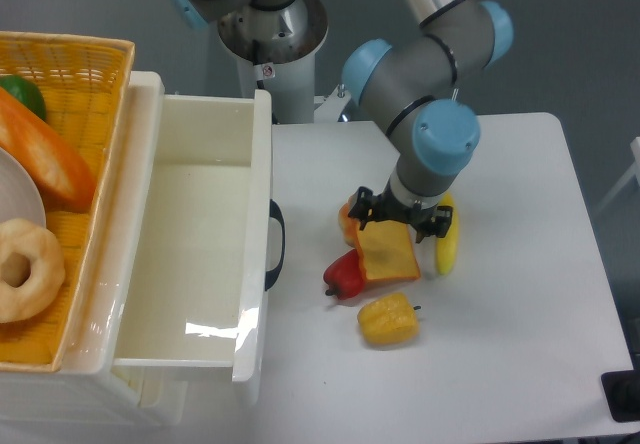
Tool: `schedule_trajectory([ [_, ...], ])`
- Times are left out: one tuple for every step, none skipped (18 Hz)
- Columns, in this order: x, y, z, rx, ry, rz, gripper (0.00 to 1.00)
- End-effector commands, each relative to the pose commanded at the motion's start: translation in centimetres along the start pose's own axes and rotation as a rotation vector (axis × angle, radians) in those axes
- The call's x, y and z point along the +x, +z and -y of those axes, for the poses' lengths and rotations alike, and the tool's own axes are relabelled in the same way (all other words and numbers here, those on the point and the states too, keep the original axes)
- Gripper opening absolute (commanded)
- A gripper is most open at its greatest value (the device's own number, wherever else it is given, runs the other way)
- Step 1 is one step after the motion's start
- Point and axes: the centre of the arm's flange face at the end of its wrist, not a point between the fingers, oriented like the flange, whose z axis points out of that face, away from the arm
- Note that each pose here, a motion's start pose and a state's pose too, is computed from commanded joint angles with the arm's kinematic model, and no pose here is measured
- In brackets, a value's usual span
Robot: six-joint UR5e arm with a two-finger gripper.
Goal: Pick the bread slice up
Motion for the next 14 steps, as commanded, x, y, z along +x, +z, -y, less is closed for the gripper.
schedule_trajectory([
  [0.1, 0.0, 0.1, 0.001, 0.006, -0.001, 1.0],
  [0.1, 0.2, 0.0, -0.002, 0.008, -0.002, 1.0],
  [0.2, 0.4, 0.0, -0.008, 0.009, -0.005, 1.0],
  [0.1, 0.6, 0.0, -0.014, 0.009, -0.003, 1.0],
  [0.0, 1.0, 0.0, -0.024, 0.009, -0.001, 1.0],
  [0.3, 1.6, 0.2, -0.042, 0.019, 0.003, 1.0],
  [0.3, 2.4, 0.4, -0.062, 0.028, 0.006, 1.0],
  [0.2, 2.6, 0.4, -0.071, 0.031, 0.01, 1.0],
  [0.3, 2.7, 0.5, -0.071, 0.034, 0.01, 1.0],
  [0.2, 2.7, 0.5, -0.071, 0.034, 0.01, 0.97],
  [0.2, 2.9, 0.6, -0.074, 0.033, 0.008, 0.93],
  [0.2, 3.2, 0.7, -0.076, 0.034, 0.006, 0.86],
  [0.2, 3.0, 0.8, -0.072, 0.036, 0.008, 0.76],
  [0.1, 2.6, 0.7, -0.066, 0.033, 0.013, 0.61],
])
